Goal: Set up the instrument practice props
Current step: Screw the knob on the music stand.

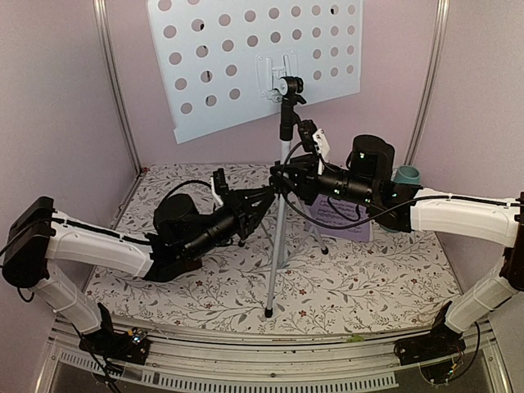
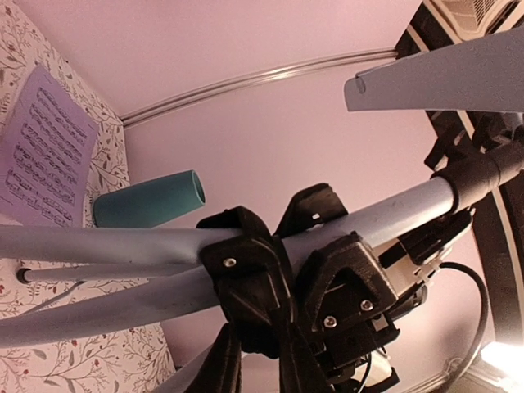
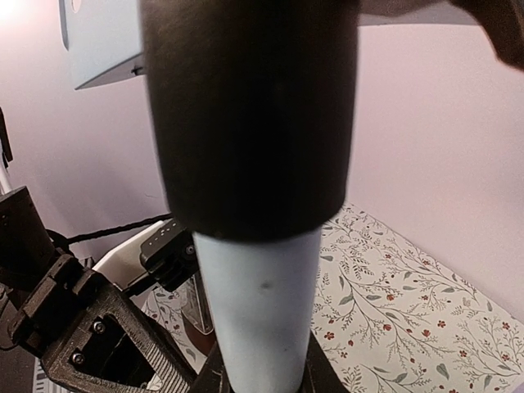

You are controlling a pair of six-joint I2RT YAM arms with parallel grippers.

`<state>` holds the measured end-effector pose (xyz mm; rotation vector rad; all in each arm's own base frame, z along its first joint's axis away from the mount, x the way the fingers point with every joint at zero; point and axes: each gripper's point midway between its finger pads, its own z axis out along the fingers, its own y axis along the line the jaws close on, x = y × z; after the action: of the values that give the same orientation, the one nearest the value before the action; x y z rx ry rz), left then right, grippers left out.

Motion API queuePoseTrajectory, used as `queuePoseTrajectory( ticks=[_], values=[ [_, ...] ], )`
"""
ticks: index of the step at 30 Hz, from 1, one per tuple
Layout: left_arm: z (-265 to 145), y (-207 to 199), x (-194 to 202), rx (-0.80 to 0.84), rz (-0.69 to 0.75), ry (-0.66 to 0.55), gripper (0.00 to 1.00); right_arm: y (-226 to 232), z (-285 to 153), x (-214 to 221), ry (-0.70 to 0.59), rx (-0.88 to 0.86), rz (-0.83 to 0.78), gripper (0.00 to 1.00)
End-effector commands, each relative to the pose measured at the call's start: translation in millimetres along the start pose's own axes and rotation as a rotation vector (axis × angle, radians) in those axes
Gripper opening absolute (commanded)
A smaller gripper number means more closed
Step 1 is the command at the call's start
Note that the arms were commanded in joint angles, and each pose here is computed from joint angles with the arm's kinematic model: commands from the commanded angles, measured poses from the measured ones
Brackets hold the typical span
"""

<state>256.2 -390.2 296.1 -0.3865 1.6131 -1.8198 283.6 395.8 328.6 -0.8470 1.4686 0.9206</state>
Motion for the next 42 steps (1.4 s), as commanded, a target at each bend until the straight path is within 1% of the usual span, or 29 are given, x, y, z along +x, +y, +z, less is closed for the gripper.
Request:
queuePoseTrajectory(
  ticks=[1, 5, 13, 14, 15, 16, 17, 18, 19, 21, 26, 35, 42],
  values=[
    [2, -2, -6, -0.043, 0.178, 0.018, 0.06, 9, 2, 98, 0.289, -0.028, 0.110, 0.00],
    [1, 0, -7, -0.072, 0.263, 0.028, 0.02, 10, 2, 97, 0.287, -0.028, 0.108, 0.00],
    [-4, 9, -12, -0.127, 0.393, 0.029, 0.00, 11, 2, 100, 0.292, -0.029, 0.110, 0.00],
    [-5, 9, -13, -0.129, 0.399, 0.028, 0.03, 11, 2, 100, 0.292, -0.028, 0.112, 0.00],
    [-5, 9, -14, -0.130, 0.405, 0.028, 0.08, 11, 2, 99, 0.292, -0.028, 0.111, 0.00],
    [-6, 8, -14, -0.130, 0.410, 0.028, 0.17, 11, 2, 100, 0.293, -0.028, 0.111, 0.00],
    [-6, 6, -15, -0.129, 0.415, 0.026, 0.28, 11, 2, 100, 0.293, -0.028, 0.111, 0.00],
    [-7, 5, -16, -0.128, 0.423, 0.022, 0.33, 11, 2, 100, 0.292, -0.027, 0.110, 0.00],
    [-7, 4, -16, -0.126, 0.431, 0.022, 0.38, 11, 2, 99, 0.292, -0.028, 0.111, 0.00],
    [-8, -1, -18, -0.121, 0.460, 0.017, 0.41, 11, 2, 100, 0.293, -0.027, 0.112, 0.00],
    [-8, -5, -26, -0.135, 0.531, 0.005, 0.40, 11, 2, 99, 0.293, -0.028, 0.109, 0.00],
    [2, -9, -17, -0.082, 0.632, 0.093, 0.27, 10, 4, 97, 0.297, -0.029, 0.102, 0.00],
    [3, -6, -14, -0.084, 0.680, 0.128, 0.26, 10, 4, 97, 0.301, -0.028, 0.105, 0.00]
  ],
)
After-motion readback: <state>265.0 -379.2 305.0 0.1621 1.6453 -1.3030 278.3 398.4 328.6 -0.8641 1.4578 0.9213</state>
